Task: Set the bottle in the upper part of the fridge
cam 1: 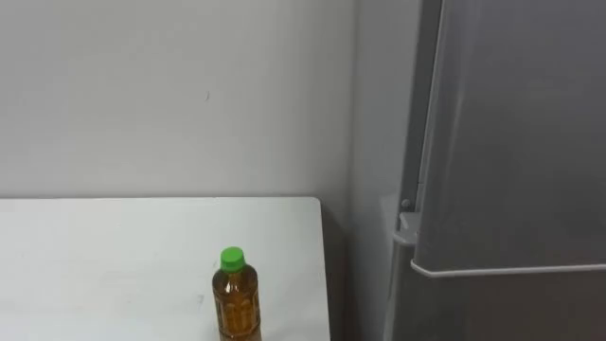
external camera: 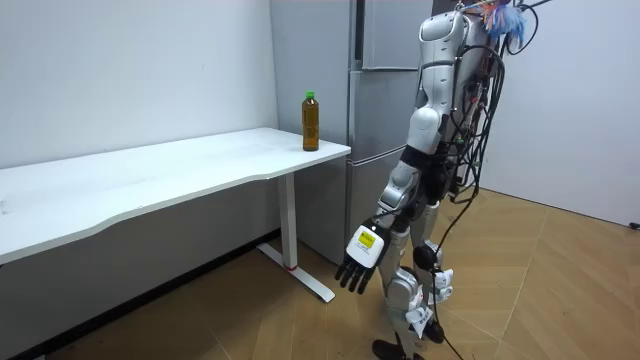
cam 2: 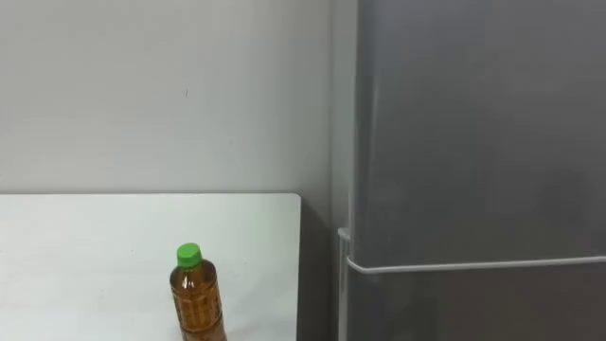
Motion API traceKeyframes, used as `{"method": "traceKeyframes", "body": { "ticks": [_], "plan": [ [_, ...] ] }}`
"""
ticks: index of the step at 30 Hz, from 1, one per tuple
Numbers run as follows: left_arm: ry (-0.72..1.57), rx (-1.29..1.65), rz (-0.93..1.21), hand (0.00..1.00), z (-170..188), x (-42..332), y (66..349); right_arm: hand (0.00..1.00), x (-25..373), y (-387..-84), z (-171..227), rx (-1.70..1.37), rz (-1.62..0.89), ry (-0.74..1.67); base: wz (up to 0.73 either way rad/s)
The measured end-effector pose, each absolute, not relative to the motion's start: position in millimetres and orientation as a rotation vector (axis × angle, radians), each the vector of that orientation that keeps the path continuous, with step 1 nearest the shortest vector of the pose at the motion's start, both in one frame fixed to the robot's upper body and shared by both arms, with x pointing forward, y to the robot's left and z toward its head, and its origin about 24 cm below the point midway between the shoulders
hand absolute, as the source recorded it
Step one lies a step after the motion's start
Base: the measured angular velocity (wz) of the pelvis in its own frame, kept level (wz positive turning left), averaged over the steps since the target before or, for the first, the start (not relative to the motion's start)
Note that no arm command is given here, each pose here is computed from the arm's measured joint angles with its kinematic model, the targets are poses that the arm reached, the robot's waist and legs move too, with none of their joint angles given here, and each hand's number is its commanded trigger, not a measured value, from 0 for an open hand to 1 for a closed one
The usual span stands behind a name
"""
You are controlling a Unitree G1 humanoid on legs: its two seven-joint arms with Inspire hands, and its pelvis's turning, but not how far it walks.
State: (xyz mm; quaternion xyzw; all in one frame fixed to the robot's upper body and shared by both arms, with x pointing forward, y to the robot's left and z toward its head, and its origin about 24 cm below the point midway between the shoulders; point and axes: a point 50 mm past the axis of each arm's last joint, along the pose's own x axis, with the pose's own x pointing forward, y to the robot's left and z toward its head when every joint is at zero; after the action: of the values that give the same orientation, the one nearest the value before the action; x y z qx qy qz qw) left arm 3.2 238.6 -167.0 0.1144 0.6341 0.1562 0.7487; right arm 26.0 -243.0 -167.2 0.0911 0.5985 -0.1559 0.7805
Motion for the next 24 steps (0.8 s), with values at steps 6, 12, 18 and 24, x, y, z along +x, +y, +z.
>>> {"method": "traceKeyframes", "body": {
  "ticks": [6,12,18,24],
  "plan": [
    [1.359,0.28,0.316,0.0,-166,8,240,0.0,25,-243,-167,0.213,-0.334,1.278,0.0],
    [1.34,0.302,0.346,0.0,-165,13,242,0.0,22,-243,-167,0.222,-0.346,1.284,0.0],
    [1.316,0.253,0.437,0.0,-164,16,245,0.0,22,-242,-168,0.226,-0.369,1.288,0.0],
    [1.275,0.123,0.638,0.0,-160,19,255,0.0,21,-243,-167,0.229,-0.383,1.292,0.01]
  ]
}}
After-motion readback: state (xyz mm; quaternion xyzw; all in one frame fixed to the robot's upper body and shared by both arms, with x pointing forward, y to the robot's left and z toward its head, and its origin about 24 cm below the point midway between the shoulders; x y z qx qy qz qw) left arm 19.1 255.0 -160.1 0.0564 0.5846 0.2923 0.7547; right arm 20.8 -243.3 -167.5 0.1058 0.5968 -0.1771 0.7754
